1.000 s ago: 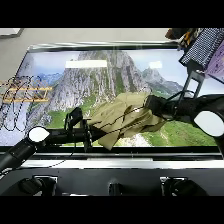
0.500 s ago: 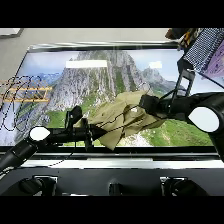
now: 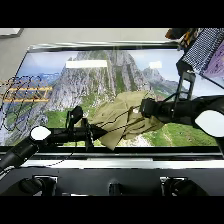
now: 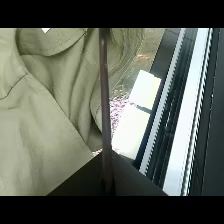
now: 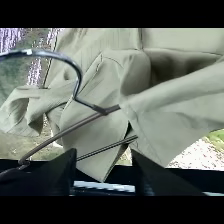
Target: Fold the clothes and pants, and hang the long-sleeved shirts on hangers.
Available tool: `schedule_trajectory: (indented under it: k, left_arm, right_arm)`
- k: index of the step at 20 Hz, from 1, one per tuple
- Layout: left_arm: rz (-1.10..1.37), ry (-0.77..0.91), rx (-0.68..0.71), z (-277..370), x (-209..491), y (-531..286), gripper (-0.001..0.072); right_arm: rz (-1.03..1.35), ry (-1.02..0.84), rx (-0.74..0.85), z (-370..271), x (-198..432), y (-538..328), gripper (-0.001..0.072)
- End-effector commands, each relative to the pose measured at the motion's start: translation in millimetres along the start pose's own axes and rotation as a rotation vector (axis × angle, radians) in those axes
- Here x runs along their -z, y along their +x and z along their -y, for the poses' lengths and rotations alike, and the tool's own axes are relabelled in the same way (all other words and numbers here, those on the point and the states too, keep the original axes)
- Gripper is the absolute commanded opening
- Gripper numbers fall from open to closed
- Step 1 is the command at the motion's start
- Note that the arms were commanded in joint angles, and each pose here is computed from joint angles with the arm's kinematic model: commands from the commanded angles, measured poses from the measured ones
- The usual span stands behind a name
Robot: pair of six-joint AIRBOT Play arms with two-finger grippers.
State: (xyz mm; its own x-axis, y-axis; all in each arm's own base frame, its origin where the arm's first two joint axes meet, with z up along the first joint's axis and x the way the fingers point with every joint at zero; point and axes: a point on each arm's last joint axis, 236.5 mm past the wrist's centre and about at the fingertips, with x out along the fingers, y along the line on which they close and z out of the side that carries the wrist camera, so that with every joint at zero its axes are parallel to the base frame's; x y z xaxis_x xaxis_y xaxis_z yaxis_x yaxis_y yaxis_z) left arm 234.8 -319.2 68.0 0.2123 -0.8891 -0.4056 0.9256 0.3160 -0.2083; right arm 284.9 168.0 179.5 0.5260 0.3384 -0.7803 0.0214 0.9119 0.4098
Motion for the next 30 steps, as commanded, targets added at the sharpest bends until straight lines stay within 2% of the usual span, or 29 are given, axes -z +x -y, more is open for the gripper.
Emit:
schedule_trajectory:
  k: [1, 2, 6, 7, 10, 12, 14, 15, 18, 25, 30]
  left_arm:
    - [0.001, 0.000, -0.005, -1, 0, 0, 0.0015]
    - [0.001, 0.000, -0.005, -1, 0, 0, 0.0015]
    - [0.001, 0.000, -0.004, -1, 0, 0, 0.0016]
    - [0.000, 0.000, -0.005, -1, 0, 0, 0.0015]
    - [0.000, 0.000, -0.005, -1, 0, 0, 0.0016]
    - [0.000, 0.000, -0.005, -1, 0, 0, 0.0016]
    - [0.000, 0.000, -0.005, -1, 0, 0, 0.0016]
    - [0.000, 0.000, -0.005, -1, 0, 0, 0.0016]
    - [0.000, 0.000, -0.004, -1, 0, 0, 0.0016]
    - [-0.001, -0.001, -0.004, -1, 0, 0, 0.0016]
    - [-0.001, -0.001, -0.004, -1, 0, 0, 0.0016]
  right_arm:
    - [0.029, -0.012, -0.010, 1, -1, -16, 0.0448]
    - [0.060, -0.012, -0.015, 2, -5, -23, 0.0514]
    - [0.241, 0.159, 0.146, 65, -66, -77, 0.0552]
    - [0.223, 0.134, 0.155, 77, -73, -82, 0.0551]
    - [-0.073, -0.239, 0.089, 95, -44, -58, 0.0546]
    - [-0.240, -0.648, 0.011, 98, -22, -42, 0.0564]
    - [-0.277, -1.005, -0.103, 86, -18, -26, 0.0565]
    - [-0.264, -1.114, -0.130, 80, -21, -18, 0.0565]
    - [-0.231, -1.286, -0.165, 65, -30, 5, 0.0566]
    - [-0.134, -1.370, -0.242, 45, -46, 30, 0.0587]
    - [-0.225, -1.336, -0.324, 50, -34, 56, 0.0587]
